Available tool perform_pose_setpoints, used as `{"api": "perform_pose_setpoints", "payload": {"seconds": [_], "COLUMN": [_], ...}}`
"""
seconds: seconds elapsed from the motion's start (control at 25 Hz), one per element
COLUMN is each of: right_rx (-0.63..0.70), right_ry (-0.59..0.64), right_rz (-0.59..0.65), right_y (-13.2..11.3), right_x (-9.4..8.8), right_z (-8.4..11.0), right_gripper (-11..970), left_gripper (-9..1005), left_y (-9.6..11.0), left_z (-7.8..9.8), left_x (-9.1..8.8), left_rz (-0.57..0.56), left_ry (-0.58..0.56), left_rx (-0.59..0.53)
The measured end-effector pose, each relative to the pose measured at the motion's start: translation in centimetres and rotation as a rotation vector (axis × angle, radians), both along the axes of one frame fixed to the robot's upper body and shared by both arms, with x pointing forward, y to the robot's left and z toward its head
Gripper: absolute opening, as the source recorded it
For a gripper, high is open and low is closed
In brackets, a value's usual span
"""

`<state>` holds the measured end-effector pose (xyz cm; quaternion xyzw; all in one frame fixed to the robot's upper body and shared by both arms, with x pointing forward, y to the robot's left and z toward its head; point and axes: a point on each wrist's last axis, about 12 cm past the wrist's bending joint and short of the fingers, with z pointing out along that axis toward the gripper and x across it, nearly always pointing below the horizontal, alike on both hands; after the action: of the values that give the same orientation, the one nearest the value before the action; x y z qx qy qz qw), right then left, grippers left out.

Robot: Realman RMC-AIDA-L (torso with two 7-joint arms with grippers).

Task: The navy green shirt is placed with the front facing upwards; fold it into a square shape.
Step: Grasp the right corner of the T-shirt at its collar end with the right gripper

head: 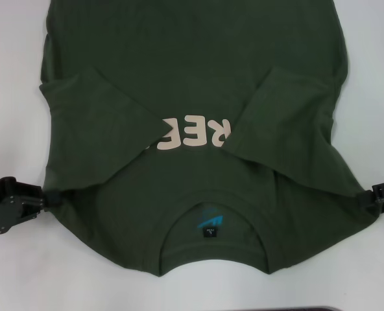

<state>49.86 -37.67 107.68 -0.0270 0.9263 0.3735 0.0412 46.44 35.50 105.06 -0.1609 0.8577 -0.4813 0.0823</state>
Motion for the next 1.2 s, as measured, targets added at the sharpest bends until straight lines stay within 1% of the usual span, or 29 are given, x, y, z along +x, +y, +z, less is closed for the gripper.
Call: {"api": "perform_pose_setpoints", "payload": {"seconds": [0.8, 1.2], "right_rx": [0.021, 0.005], "right_ry": [-0.005, -0.018], "right_rz": [0.008, 0.009], "right_y": [1.2, 1.2], "right_x": [0.6, 0.8], "right_z": [-0.3, -0.4], "right_gripper": [818, 726], "left_gripper": [63, 63], "left_y": [-0.1, -0.1], "left_z": [-0.1, 0.0], "left_x": [0.1, 0.0], "left_rz": [-0.001, -0.003], "left_ry": [0.001, 0.002], "left_rx": [-0.003, -0.005]}}
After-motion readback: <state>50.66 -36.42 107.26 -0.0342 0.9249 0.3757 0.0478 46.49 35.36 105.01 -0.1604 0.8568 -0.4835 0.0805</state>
